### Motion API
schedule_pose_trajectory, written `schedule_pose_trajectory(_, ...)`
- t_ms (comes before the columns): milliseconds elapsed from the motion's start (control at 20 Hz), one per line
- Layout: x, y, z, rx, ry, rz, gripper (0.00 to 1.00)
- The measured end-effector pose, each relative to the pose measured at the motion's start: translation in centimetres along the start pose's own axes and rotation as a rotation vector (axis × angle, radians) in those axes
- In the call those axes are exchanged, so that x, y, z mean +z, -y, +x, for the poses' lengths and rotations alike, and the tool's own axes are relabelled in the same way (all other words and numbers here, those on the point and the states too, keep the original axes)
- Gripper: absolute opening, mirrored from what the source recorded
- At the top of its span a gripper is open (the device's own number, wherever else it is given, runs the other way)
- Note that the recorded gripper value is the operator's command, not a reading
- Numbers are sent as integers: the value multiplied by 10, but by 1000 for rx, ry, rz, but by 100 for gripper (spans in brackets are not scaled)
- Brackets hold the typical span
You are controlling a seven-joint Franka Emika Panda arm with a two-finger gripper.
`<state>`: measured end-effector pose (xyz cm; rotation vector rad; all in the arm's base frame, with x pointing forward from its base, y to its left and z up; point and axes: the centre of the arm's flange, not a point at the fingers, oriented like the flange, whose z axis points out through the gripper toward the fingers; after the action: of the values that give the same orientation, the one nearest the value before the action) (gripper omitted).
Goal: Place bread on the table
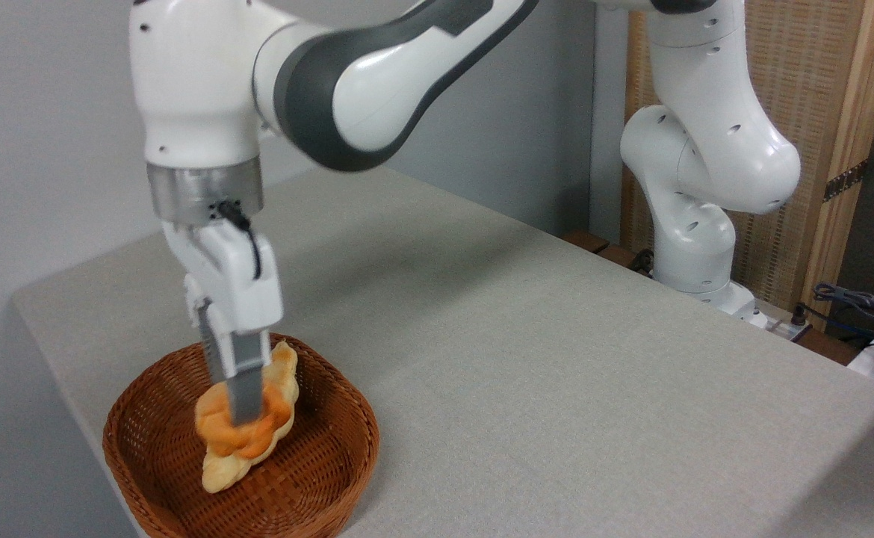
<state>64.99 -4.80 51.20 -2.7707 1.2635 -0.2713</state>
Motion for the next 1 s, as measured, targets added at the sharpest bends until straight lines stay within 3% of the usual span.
schedule_pose_trajectory(100, -21, 4, -21, -47, 12, -48, 42)
schedule_pose_trajectory(200, -40, 6, -41, -85, 28, -90, 51)
schedule_pose_trajectory(300, -50, 2, -55, -99, 64, -135, 51)
schedule_pose_trajectory(500, -50, -14, -68, -96, 135, -215, 56)
schedule_pose_trajectory(750, -37, -29, -82, -97, 172, -258, 61)
schedule_pose_trajectory(850, -29, -39, -90, -92, 190, -279, 79)
schedule_pose_trajectory(900, -27, -43, -93, -89, 196, -287, 100)
schedule_pose_trajectory(1000, -18, -55, -101, -83, 214, -309, 100)
